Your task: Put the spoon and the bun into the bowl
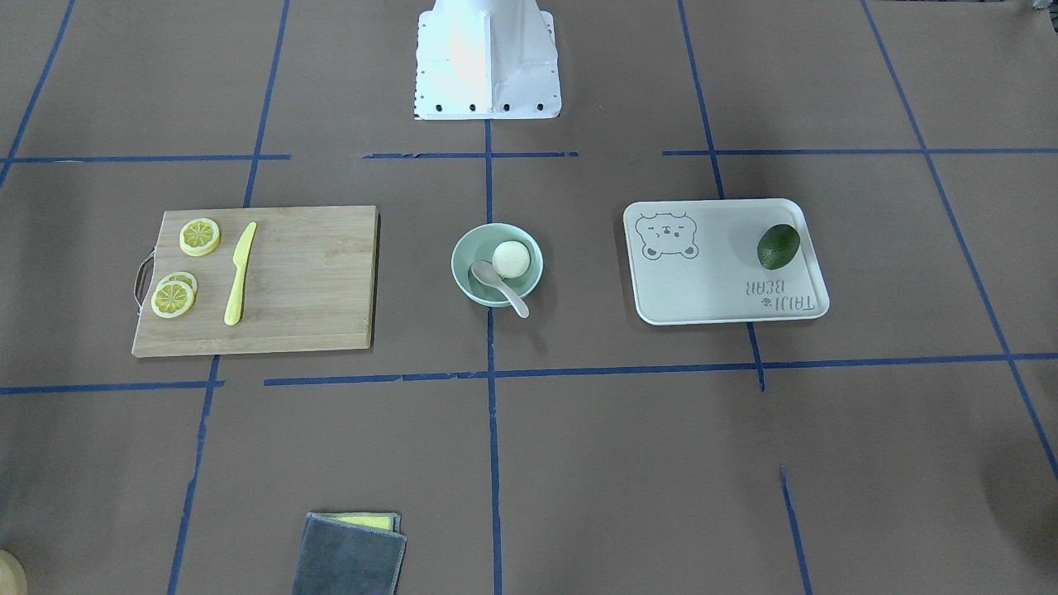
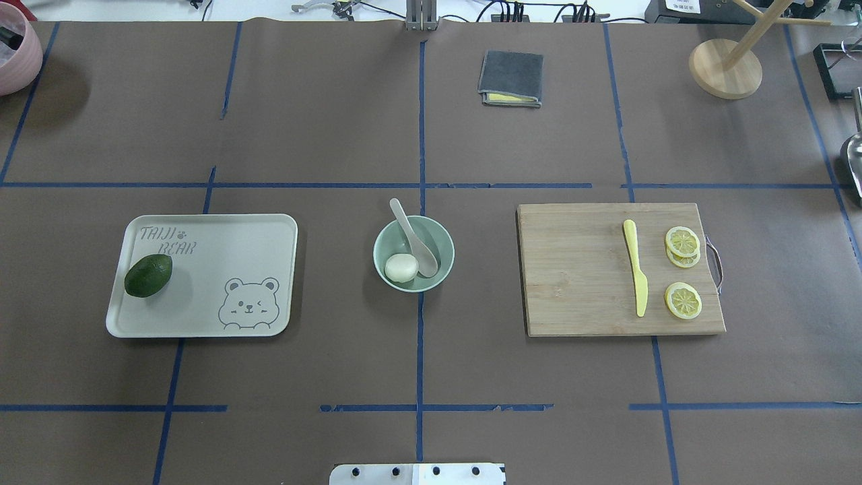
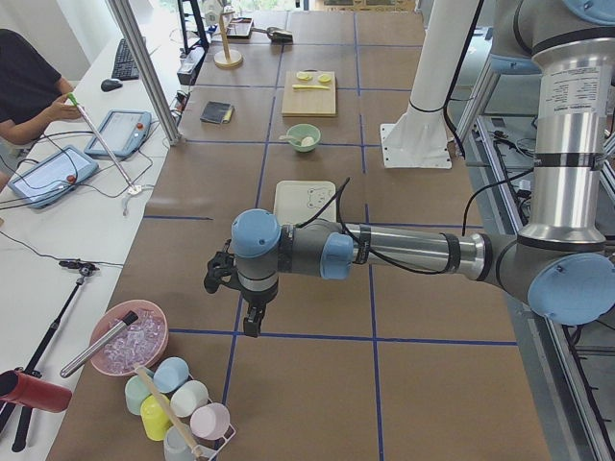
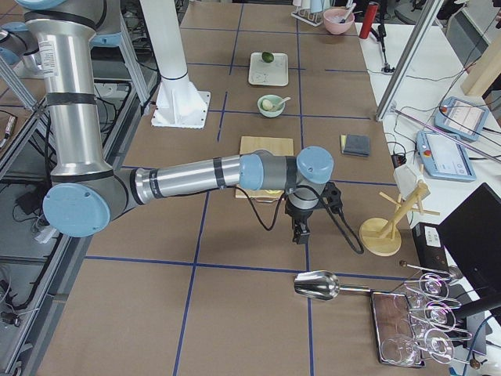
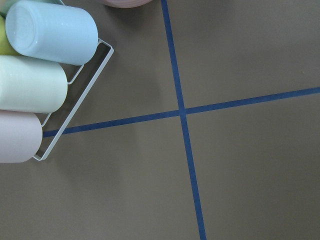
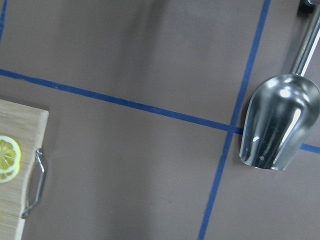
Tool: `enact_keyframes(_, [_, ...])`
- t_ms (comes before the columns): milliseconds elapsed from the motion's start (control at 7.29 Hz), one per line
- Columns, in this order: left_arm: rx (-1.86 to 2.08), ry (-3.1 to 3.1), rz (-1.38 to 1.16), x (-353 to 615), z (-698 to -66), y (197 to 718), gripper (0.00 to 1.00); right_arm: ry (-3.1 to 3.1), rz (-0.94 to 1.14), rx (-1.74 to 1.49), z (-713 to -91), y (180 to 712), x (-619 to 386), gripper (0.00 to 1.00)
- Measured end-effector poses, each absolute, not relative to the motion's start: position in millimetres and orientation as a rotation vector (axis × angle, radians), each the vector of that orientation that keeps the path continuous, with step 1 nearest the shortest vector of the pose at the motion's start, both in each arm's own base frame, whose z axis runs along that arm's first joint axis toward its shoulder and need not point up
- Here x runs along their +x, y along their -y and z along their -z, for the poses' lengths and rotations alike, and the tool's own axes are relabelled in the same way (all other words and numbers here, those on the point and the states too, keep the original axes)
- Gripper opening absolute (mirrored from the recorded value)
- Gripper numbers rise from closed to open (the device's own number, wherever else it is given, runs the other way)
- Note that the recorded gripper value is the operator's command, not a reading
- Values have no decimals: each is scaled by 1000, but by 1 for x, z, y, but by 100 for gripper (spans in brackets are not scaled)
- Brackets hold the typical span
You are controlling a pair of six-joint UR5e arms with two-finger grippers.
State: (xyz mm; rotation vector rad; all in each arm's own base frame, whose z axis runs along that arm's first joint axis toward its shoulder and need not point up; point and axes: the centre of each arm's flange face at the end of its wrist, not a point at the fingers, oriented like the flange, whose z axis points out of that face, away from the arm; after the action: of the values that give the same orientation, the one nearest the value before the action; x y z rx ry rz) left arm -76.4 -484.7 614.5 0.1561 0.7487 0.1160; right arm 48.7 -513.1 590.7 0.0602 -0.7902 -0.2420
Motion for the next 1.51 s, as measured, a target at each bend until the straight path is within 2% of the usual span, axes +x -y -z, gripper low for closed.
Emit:
enact_keyframes(411, [145, -746, -113, -77, -622, 483, 100, 787, 224, 33, -627, 505, 69, 100])
enact_keyframes(960, [85, -753, -89, -76, -654, 470, 100, 822, 115, 24, -632, 503, 74, 100])
enact_keyframes(1508, [80, -757, -80, -76, -654, 470, 100, 852, 90, 11, -641, 495, 73, 100])
